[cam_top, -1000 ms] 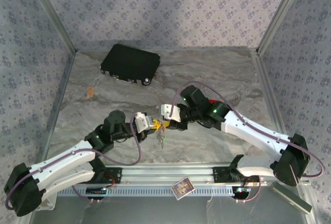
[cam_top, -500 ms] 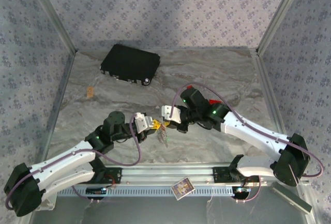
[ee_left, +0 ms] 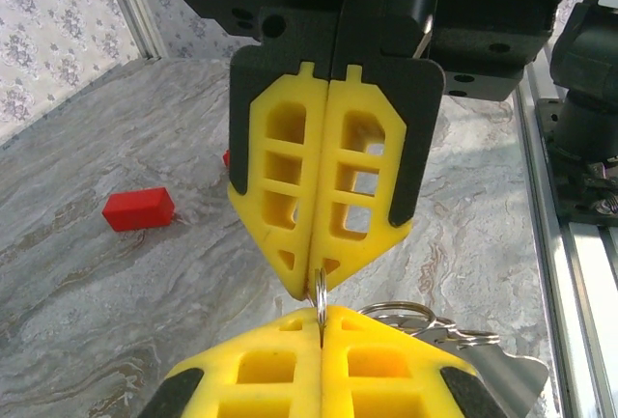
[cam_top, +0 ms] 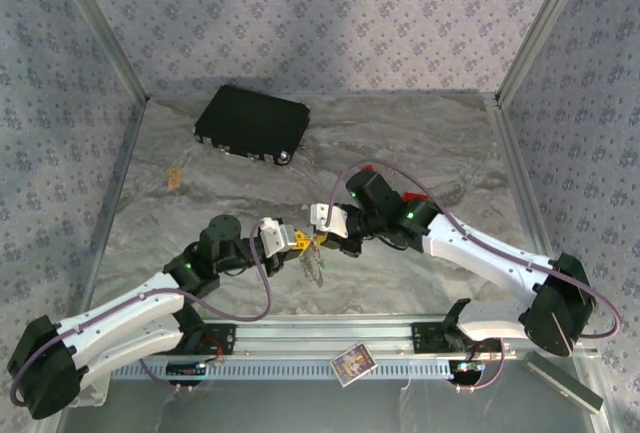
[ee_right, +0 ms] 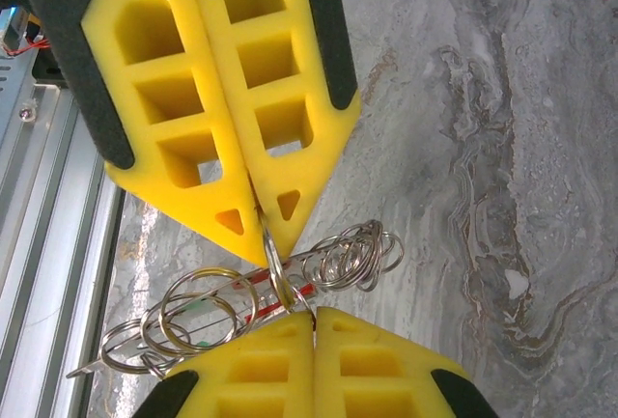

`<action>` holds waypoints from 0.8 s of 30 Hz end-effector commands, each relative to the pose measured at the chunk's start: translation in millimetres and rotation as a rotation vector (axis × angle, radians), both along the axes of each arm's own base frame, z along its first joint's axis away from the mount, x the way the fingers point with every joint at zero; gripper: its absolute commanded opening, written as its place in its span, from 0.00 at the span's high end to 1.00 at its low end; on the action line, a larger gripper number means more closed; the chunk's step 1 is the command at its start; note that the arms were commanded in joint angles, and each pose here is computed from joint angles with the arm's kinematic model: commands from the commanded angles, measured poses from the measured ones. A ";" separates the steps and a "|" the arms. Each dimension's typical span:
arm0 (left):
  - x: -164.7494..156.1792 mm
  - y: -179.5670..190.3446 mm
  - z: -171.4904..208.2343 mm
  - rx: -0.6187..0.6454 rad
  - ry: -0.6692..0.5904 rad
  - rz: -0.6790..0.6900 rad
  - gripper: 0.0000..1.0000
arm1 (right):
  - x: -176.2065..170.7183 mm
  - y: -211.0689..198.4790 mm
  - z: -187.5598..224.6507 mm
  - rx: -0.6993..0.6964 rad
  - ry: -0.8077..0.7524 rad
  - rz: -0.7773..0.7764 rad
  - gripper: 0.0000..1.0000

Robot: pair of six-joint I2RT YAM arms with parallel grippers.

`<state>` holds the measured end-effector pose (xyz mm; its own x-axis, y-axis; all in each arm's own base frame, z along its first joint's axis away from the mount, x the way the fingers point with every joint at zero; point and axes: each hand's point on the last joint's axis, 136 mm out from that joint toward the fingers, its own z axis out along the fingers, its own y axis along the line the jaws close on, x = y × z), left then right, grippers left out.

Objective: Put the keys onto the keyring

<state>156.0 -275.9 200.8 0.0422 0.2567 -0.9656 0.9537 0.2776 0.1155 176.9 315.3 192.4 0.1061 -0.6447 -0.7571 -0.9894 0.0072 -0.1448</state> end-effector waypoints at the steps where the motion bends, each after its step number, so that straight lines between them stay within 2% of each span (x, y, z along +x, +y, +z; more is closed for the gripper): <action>1: -6.4 -4.1 23.1 -0.081 -0.049 -0.041 1.00 | -0.3 -0.2 0.7 0.016 0.010 -0.009 0.89; 8: -6.4 -4.4 22.4 -0.083 -0.045 -0.041 1.00 | -8.9 -1.7 18.8 0.108 0.004 0.021 0.75; 15: -7.1 -5.9 23.1 -0.089 -0.042 -0.049 1.00 | -11.0 3.3 19.4 0.129 0.021 0.034 0.75; 18: -7.3 -6.2 24.5 -0.095 -0.044 -0.052 1.00 | -10.1 7.0 19.8 0.138 0.023 0.038 0.80; 24: -5.3 -5.3 23.9 -0.087 -0.046 -0.039 0.99 | -9.4 8.7 21.8 0.130 0.024 0.042 1.00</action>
